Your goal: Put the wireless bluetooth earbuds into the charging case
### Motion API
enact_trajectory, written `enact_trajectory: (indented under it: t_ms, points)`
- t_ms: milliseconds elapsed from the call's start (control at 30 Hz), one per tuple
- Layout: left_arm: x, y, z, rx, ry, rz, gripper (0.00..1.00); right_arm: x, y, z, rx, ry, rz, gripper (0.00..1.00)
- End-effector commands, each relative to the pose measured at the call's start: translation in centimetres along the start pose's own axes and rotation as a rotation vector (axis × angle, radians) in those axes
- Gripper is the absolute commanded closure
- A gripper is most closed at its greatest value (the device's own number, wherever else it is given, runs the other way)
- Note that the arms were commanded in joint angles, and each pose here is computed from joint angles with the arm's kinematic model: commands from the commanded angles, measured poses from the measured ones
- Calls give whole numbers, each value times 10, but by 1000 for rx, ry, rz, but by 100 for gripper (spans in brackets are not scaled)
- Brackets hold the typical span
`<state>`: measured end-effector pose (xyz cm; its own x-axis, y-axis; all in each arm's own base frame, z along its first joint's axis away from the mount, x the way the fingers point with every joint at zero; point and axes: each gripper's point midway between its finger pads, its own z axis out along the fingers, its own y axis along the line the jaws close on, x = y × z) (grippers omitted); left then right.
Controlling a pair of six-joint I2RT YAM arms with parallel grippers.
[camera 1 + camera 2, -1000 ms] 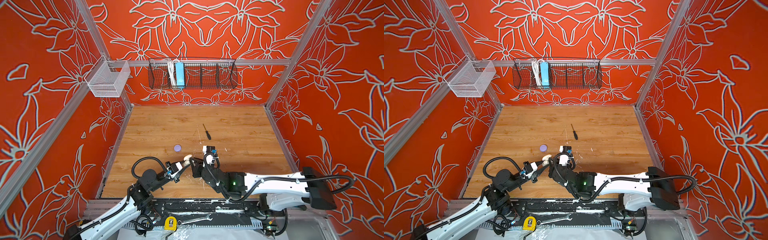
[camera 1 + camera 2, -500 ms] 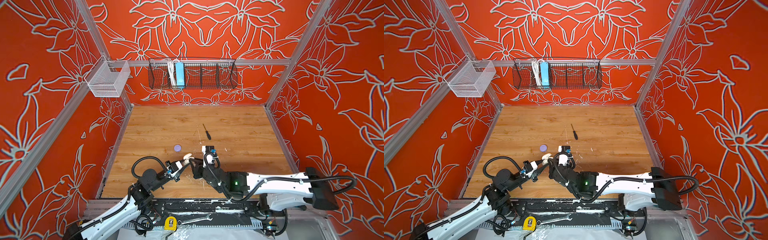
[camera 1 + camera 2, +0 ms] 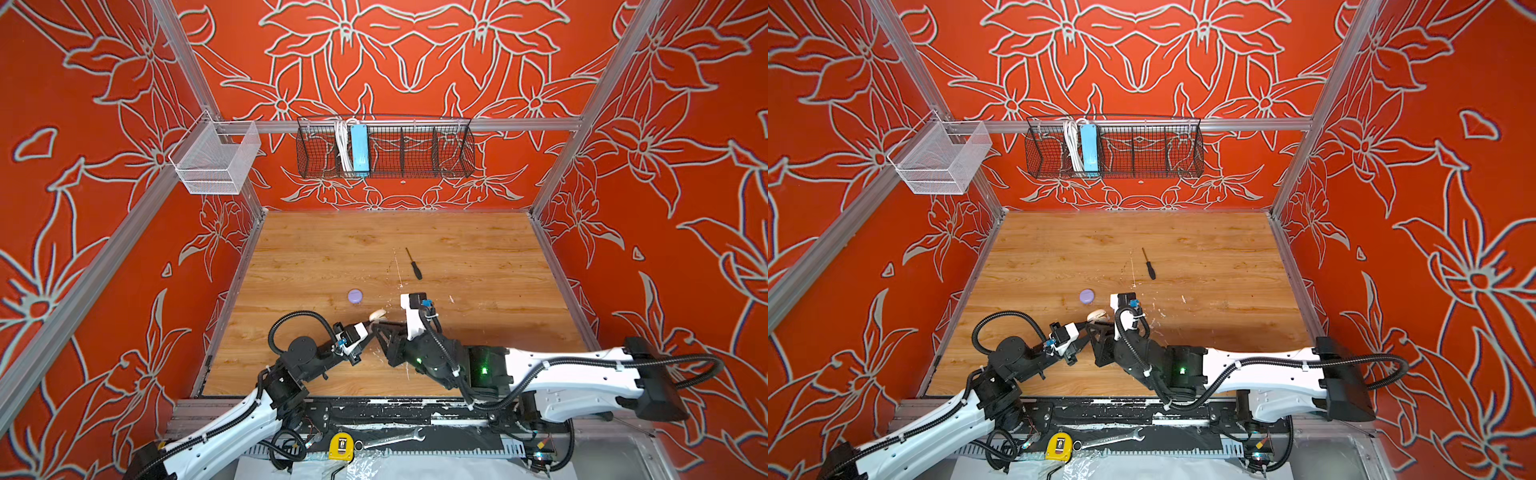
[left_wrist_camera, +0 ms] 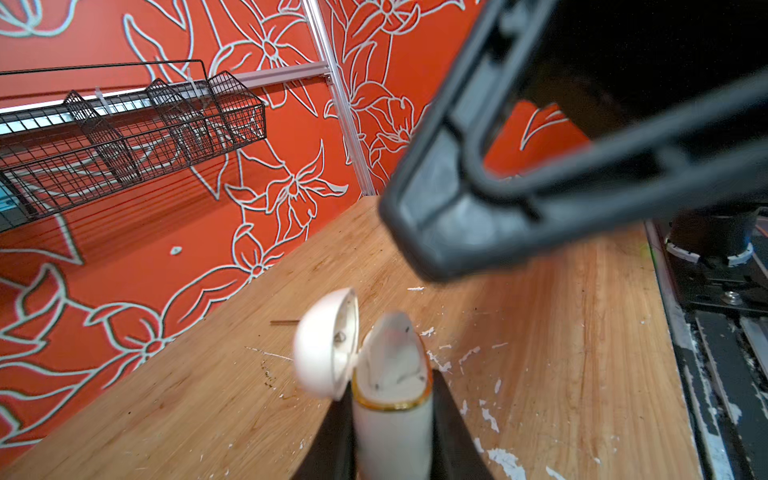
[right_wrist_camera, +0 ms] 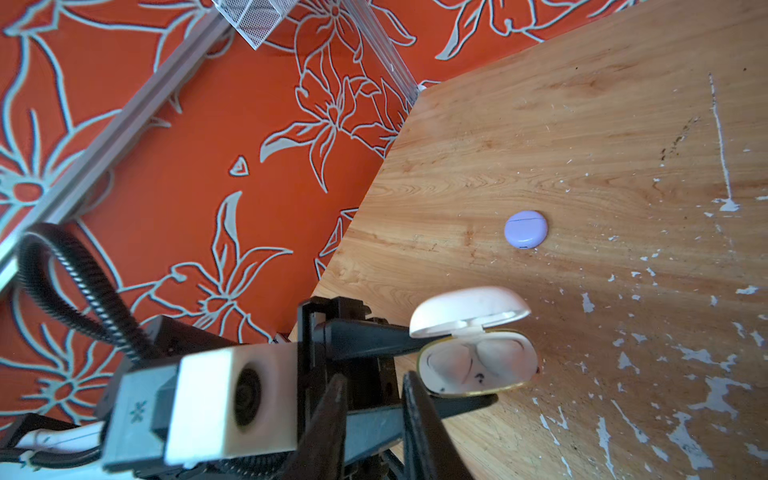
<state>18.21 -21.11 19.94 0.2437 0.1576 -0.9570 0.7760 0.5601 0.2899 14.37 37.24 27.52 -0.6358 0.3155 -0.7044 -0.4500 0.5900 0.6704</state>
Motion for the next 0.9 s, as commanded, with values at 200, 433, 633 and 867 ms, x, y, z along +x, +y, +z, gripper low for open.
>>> enact_trajectory:
  t_ms: [200, 433, 633, 867]
  points:
    - [-26, -30, -1, 191, -105, 9, 100, -58, -40, -45, 225, -86, -240, 74]
    - [-34, -57, -6, 363, -146, 48, 100, -45, -61, -17, 163, 146, -223, 73]
    - [-34, -60, -6, 385, -145, 44, 100, -6, -50, 7, 66, 303, -233, 74]
    - [-31, -51, -1, 335, -112, 24, 100, 24, -41, 11, 15, 391, -229, 75]
